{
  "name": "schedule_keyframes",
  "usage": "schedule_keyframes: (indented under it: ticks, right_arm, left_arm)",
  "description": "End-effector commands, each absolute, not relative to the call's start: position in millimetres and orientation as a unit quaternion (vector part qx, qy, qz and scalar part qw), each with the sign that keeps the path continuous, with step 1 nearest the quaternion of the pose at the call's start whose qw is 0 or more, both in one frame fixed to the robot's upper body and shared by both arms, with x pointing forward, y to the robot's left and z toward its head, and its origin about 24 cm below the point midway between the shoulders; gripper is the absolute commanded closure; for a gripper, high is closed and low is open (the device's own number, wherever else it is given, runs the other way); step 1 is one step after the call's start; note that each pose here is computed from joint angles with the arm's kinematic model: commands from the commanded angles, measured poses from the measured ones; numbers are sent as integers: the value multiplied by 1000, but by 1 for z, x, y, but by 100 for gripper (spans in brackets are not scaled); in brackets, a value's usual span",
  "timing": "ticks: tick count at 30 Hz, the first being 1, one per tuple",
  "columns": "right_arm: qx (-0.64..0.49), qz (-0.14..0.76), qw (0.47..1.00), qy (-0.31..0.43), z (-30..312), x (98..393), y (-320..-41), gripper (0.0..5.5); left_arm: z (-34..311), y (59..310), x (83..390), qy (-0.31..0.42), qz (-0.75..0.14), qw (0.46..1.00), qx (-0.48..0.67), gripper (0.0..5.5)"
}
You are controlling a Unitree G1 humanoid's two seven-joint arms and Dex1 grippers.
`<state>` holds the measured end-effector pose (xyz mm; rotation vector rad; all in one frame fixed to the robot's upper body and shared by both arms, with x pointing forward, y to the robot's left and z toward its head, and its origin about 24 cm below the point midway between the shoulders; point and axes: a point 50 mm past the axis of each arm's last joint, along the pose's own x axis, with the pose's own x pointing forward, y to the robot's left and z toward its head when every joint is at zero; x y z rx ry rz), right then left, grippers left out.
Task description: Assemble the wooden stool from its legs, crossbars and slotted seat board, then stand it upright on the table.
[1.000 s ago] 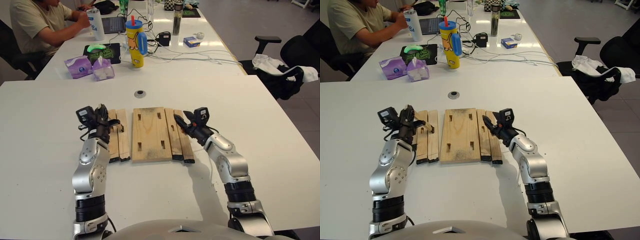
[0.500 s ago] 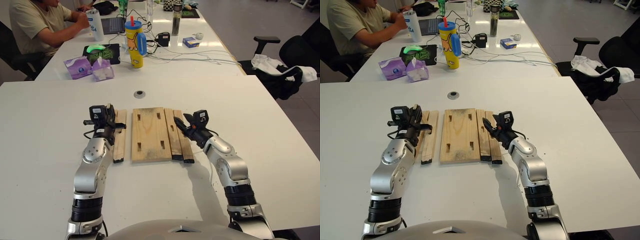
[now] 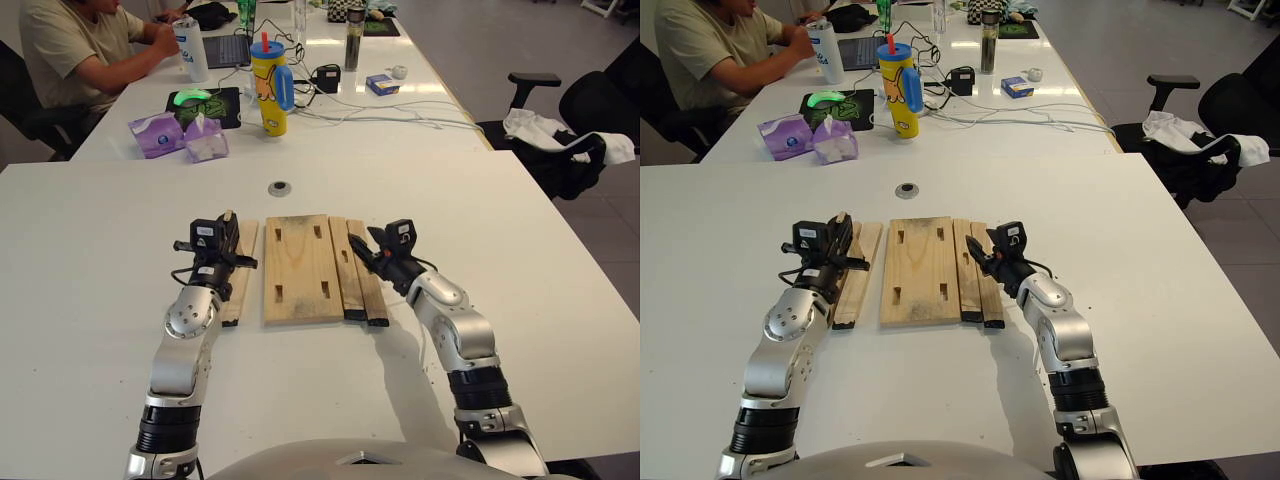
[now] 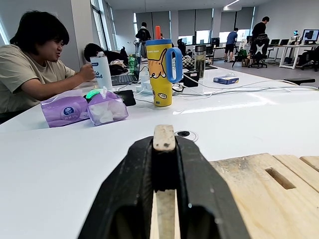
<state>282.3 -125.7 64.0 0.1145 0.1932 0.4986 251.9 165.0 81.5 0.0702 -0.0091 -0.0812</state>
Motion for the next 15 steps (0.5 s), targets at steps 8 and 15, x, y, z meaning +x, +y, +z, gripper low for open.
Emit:
schedule_keyframes:
  ticks: [8,15]
  right_arm:
    - [54,254,961,95,64,285,-124,296]
    - [57,260,959,94,65,288,-121,296]
  left_arm:
    - [78,162,252,-10,-58,998,-16,406]
    - [110,159,264,-88,-61,994,-14,295]
